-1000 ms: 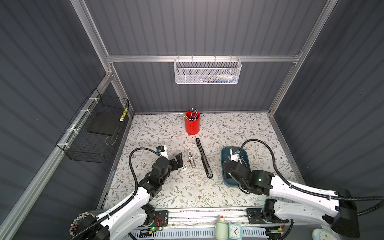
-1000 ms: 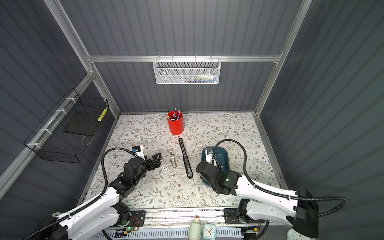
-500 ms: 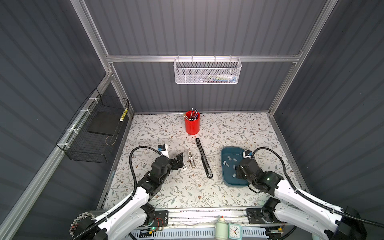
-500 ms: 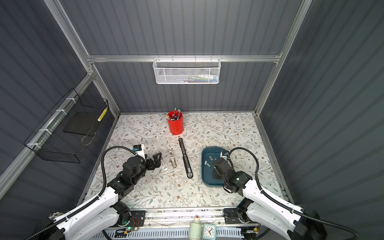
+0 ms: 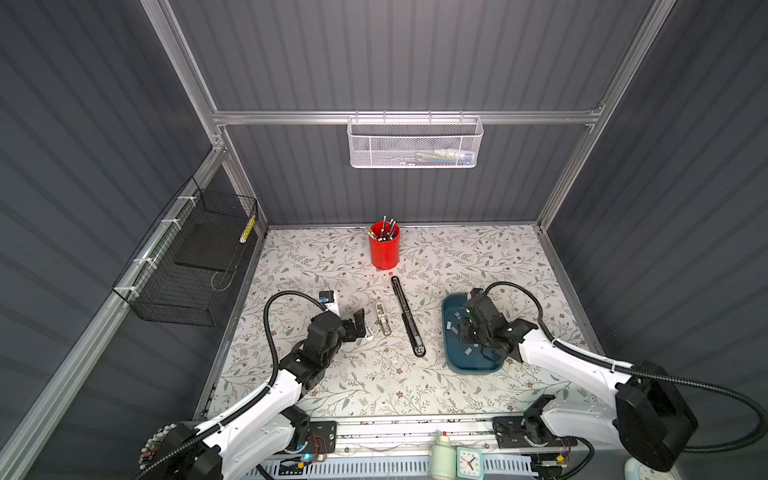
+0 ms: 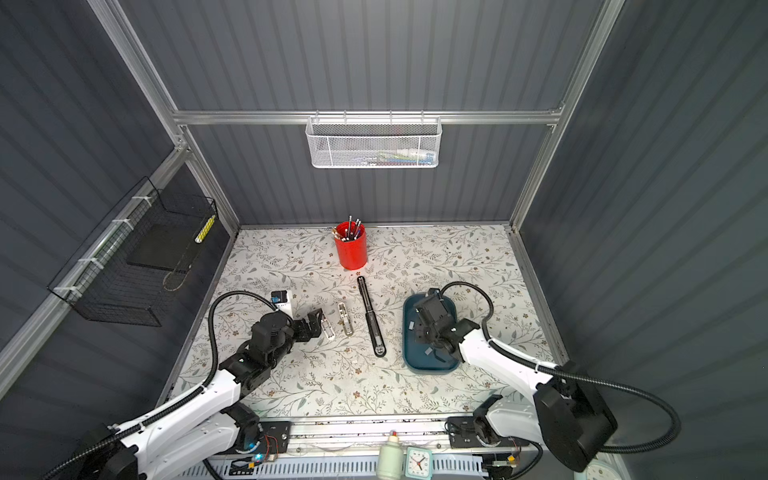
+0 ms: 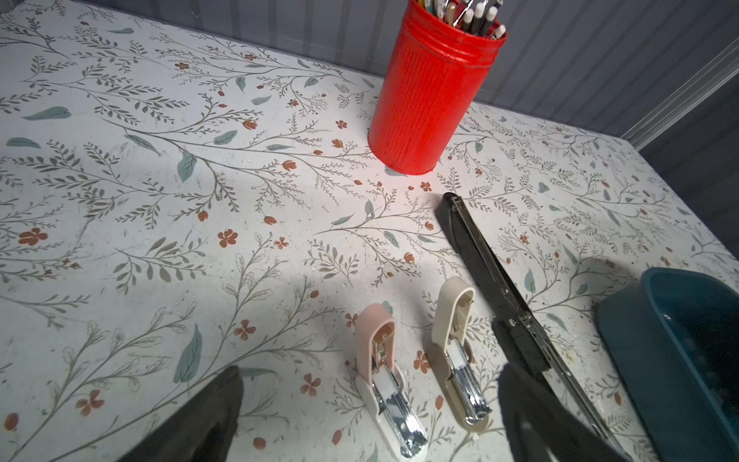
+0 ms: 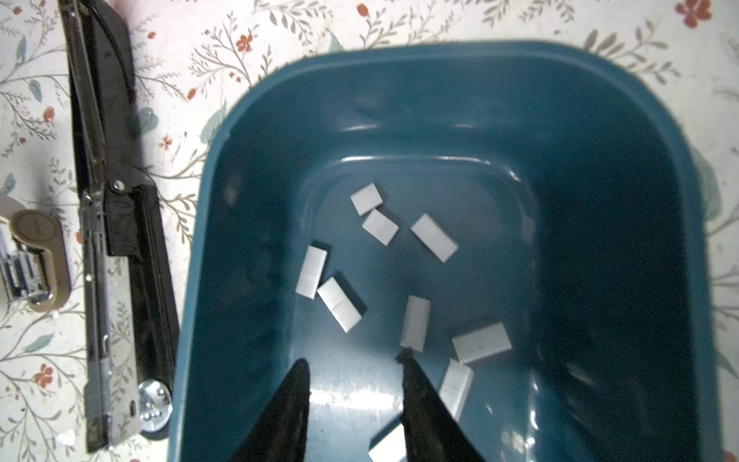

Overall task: Load the staples into the stapler
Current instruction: 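Move the right gripper back over the teal tray, then lower the right gripper into the teal tray and pinch another staple strip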

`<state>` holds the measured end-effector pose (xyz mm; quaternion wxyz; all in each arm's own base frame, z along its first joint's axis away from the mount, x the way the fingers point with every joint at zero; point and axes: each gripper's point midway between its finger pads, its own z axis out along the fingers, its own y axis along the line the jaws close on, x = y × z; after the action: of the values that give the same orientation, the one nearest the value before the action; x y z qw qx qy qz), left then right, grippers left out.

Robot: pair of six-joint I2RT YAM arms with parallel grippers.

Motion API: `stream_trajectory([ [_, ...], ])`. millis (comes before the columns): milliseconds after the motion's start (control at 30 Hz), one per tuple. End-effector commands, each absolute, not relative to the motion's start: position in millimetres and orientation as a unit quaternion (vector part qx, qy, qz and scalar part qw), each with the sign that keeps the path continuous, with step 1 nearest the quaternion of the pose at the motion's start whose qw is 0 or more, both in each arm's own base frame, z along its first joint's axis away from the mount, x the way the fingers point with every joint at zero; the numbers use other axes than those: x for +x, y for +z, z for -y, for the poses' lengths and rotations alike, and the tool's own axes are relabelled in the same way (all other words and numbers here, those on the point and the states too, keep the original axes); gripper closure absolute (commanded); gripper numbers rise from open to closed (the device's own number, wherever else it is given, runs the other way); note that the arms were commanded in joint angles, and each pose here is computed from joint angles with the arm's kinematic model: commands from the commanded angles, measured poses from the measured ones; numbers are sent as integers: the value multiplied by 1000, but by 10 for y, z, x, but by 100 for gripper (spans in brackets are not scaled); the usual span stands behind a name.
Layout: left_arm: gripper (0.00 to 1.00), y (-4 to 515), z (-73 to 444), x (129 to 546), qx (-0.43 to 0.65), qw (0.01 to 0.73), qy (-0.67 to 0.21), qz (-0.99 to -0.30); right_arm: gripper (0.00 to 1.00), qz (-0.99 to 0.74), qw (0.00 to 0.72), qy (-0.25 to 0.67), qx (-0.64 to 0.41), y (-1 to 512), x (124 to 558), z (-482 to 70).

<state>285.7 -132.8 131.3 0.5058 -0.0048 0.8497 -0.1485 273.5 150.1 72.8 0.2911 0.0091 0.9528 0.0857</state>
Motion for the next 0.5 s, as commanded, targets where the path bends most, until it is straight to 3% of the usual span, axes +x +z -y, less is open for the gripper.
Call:
stream_trajectory([
  [0,0,1431,1313,2906,2,519,-135,-844,58,-954,286,94,7,732,2859,-1595],
  [467,0,1408,1280,2926,-1,518,-122,-847,63,-972,230,47,-34,258,2919,-1643],
])
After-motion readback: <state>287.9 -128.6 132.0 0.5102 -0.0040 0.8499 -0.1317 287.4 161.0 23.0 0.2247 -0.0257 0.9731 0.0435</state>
